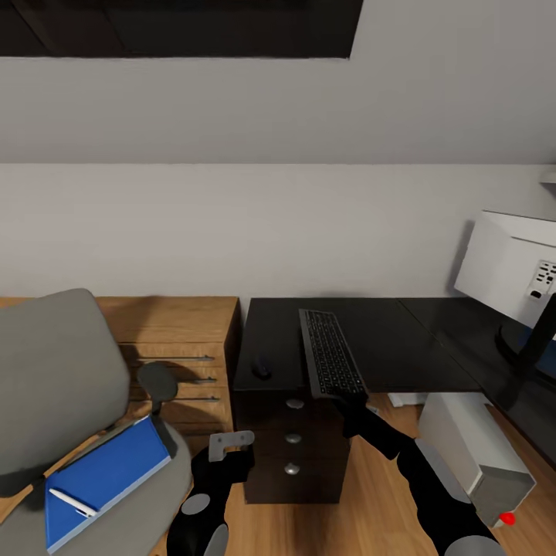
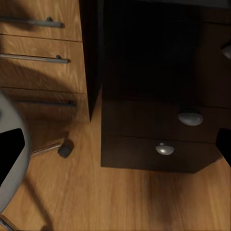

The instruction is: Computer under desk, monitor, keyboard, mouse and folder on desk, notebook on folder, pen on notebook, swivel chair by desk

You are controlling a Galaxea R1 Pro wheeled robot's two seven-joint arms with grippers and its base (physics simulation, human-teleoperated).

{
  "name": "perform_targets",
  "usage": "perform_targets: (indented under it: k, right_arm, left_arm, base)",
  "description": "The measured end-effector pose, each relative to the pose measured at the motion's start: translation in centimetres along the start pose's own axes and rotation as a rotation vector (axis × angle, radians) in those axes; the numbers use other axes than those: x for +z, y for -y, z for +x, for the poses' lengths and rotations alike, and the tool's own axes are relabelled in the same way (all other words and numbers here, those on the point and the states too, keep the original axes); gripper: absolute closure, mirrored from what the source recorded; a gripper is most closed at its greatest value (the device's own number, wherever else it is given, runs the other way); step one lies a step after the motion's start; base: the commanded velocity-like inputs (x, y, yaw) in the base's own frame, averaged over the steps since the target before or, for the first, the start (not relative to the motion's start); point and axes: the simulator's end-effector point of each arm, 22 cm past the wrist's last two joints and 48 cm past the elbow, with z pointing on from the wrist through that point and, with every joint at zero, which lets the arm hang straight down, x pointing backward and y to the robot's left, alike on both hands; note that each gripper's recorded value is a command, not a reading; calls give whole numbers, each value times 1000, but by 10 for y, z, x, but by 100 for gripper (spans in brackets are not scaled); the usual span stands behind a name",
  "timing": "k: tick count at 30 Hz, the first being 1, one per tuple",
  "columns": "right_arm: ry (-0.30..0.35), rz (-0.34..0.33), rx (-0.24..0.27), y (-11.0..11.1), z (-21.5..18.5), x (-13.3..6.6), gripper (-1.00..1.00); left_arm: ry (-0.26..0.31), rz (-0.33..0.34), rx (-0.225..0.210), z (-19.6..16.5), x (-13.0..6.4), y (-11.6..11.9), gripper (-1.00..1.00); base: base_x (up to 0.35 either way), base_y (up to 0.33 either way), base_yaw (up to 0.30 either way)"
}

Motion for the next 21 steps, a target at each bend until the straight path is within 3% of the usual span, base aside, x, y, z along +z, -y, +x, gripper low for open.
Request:
perform_targets:
  k: [9,21]
  right_arm:
    - [14,12,-12,2,-10,-6,100]
    - [15,22,-11,5,-9,-5,100]
  left_arm:
    - [-1,1,0,0,0,0,-100]
    - [-2,0,1,1,0,0,-100]
  base:
    - [19,0,0]
    - [-79,0,0]
